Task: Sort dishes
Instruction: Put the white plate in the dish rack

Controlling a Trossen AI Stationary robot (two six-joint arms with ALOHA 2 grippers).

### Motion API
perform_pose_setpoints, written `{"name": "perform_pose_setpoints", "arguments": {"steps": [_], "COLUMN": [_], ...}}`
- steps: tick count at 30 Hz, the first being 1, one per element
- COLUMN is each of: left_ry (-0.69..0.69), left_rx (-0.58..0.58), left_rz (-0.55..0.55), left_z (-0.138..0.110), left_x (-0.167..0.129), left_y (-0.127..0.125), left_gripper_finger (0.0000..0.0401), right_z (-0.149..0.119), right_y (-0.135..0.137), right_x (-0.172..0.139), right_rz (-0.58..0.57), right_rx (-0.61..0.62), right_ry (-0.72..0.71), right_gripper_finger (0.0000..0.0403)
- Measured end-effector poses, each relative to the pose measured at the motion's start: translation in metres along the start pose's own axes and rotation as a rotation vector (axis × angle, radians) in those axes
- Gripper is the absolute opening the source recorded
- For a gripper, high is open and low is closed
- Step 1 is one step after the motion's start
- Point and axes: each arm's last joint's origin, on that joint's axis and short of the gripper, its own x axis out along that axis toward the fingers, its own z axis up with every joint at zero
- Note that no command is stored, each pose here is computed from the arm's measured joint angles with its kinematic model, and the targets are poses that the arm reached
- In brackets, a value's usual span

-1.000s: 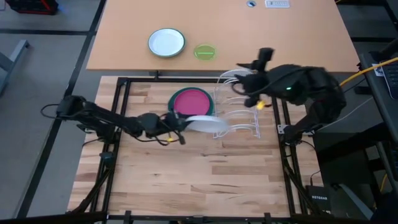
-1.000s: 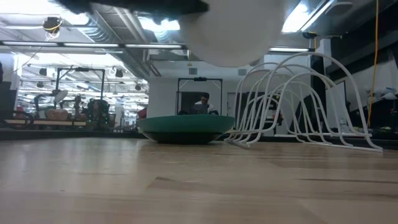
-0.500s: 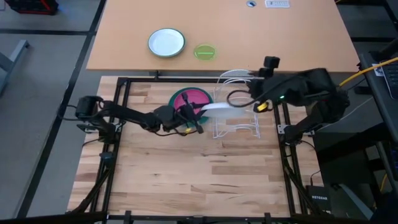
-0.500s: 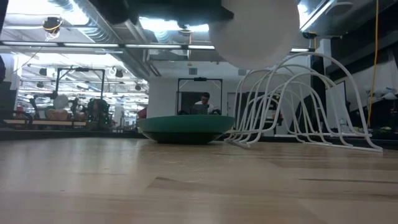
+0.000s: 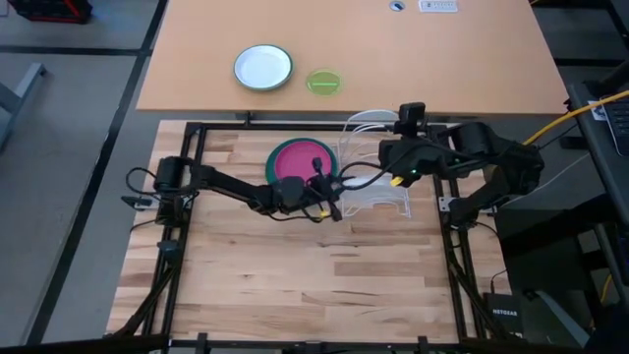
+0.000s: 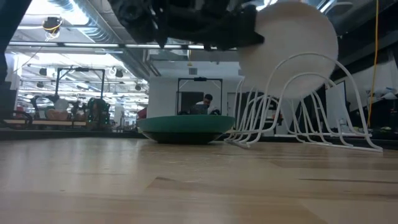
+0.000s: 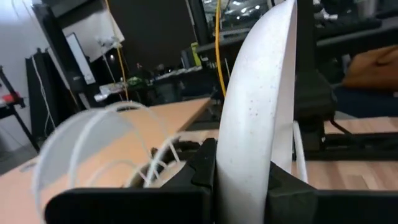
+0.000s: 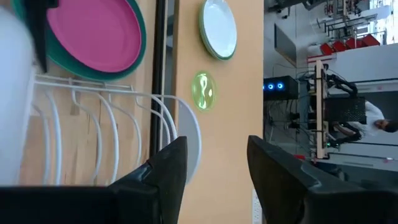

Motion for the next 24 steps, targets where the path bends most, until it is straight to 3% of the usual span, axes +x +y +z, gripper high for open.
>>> {"name": "perform_pose_setpoints", "arguments": {"steps": [10,16,24], "left_ry": [0.082,0.105,0.083], "left_rx": [-0.143,-0.172,-0.174], "left_rz": [-0.021,-0.035,-0.143], "left_z": [-0.033,-0.035,-0.032], "left_x": [0.014,0.013,0.011], "left_y": [-0.017,-0.020,-0.028], "left_gripper_finger": [0.0043,0.0058,0.0062], "right_z": [0.001,0.002,0.002], "right_y": [0.008,0.016,0.022], "right_x": [0.007,0.014,0.020], "right_rz": [0.009,0.017,0.024], "right_rx": [-0.006,-0.037,-0.062], "right_ry": [0.028,0.055,0.076], "right_gripper_finger": [0.0170,0.0170,0.0170]}}
